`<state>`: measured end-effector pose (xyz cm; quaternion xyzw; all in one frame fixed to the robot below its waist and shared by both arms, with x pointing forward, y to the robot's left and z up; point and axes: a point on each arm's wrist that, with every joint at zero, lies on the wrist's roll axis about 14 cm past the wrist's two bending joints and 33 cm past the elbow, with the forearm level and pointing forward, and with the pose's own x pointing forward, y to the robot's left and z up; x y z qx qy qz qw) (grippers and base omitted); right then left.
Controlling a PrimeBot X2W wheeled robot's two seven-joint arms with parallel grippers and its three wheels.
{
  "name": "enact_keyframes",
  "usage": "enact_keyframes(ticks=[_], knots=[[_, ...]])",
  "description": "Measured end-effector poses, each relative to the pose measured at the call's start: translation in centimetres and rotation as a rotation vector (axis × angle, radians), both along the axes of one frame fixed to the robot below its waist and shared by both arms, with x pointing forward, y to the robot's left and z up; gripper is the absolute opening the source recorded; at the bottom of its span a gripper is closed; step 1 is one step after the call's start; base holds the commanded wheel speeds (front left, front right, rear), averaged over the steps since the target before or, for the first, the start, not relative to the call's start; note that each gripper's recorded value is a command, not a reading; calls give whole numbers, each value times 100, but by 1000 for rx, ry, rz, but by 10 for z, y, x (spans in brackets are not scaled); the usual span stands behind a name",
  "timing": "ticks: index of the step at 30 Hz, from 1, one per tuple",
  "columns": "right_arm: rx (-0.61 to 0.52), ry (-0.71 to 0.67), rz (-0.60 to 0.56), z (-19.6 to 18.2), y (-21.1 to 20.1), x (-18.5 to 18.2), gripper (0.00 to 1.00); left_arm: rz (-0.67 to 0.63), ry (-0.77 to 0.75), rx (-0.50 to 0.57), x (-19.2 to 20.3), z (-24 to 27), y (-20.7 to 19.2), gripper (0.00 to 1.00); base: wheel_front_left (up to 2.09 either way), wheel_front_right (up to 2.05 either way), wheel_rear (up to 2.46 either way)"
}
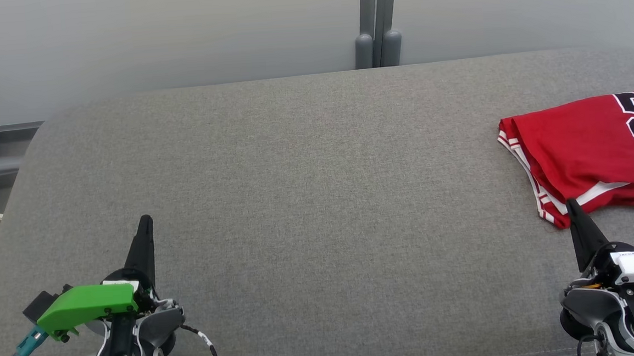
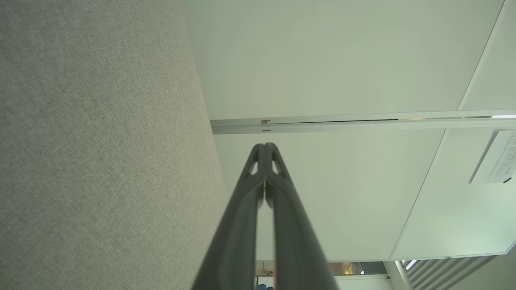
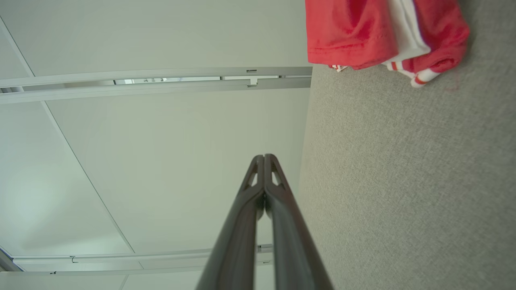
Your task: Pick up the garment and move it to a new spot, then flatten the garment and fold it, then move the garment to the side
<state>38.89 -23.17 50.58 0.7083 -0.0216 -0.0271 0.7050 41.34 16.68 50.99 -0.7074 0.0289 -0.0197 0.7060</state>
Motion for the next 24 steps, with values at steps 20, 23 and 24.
enact_keyframes(ticks=[20, 23, 24], knots=[[0, 0, 0, 0, 0, 0, 0, 0, 0, 0, 0, 0, 0, 0, 0, 0, 0], [0, 0, 0, 0, 0, 0, 0, 0, 0, 0, 0, 0, 0, 0, 0, 0, 0], [0, 0, 0, 0, 0, 0, 0, 0, 0, 0, 0, 0, 0, 0, 0, 0, 0]])
